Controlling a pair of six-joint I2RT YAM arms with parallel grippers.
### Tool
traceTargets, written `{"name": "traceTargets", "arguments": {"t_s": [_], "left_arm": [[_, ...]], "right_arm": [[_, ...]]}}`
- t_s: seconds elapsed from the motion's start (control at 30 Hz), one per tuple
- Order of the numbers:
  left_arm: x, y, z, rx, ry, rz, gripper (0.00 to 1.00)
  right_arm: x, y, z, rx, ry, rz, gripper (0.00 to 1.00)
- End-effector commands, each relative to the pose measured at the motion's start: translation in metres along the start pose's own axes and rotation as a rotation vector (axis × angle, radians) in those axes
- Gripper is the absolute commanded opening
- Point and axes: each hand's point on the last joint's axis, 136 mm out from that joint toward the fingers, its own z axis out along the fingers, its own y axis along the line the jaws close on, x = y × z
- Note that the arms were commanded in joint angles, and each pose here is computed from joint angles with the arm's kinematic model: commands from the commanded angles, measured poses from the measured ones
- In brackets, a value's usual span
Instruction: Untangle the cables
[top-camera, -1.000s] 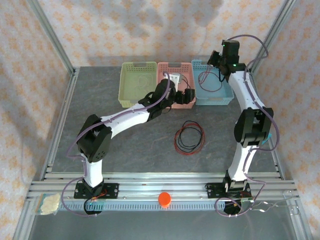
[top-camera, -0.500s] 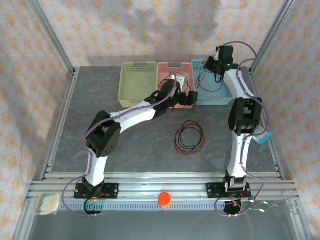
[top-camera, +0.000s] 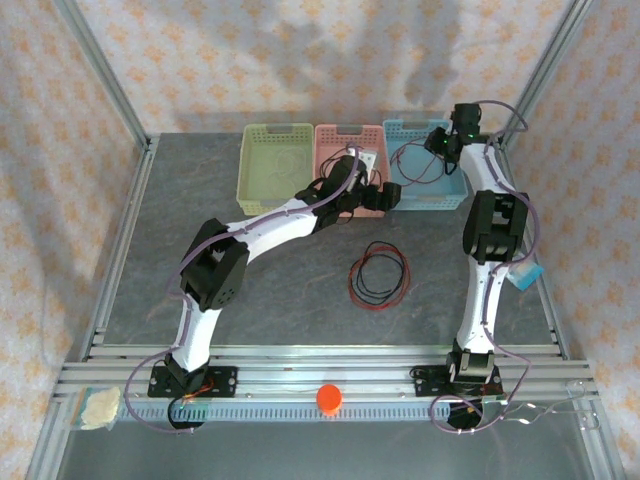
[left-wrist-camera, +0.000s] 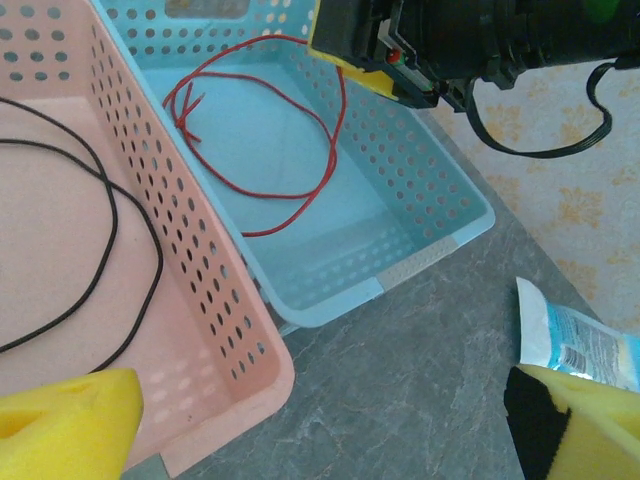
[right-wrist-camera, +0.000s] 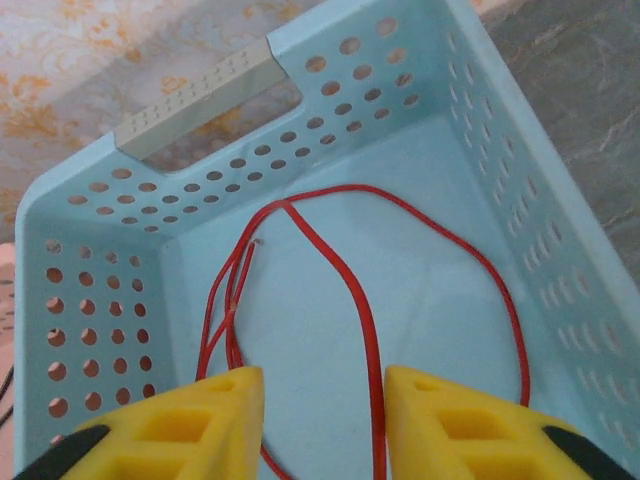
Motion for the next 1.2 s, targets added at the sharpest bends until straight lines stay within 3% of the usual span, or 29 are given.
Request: {"name": "traceTargets", "arguments": {"t_s": [0.0,0.13,0.3,0.37,0.7,0.9,1.17], "left_arm": [[0.007,0.003,0.003,-0.015,0.035,0.014,0.95],[0.008,0.003,-0.005,-0.041,0.025,0.030,0.95],[0.014,-0.002,-0.020,-0.046,0.025,0.045,0.95],[0.018,-0.003,-0.029,-0.055,0.020,0.049,0.95],[0.060,0.008,-0.083,-0.064,0.001,-0.031,0.94],[0.100,0.021,-0.094,-0.088,0.046,-0.071,0.94],[0.145,0.020,-0.094,-0.080,0.110,-0.115,0.90]], "right_arm": [[-0.015,0.003,-0.029,0.044,-0.061,0.000,0.50],[-0.023,-0.006,-0.053,0.135,-0.114,-0.005,0.68],[-0.024,-0.011,-0.086,0.311,-0.170,-0.063,0.74],[-0.015,-0.005,-0.099,0.330,-0.180,-0.079,0.73],[0.059,0.031,-0.173,0.152,-0.250,-0.013,0.67],[0.141,0.045,-0.191,0.104,-0.150,-0.068,0.63],[0.240,0.025,-0.198,0.157,0.078,-0.094,0.53]]}}
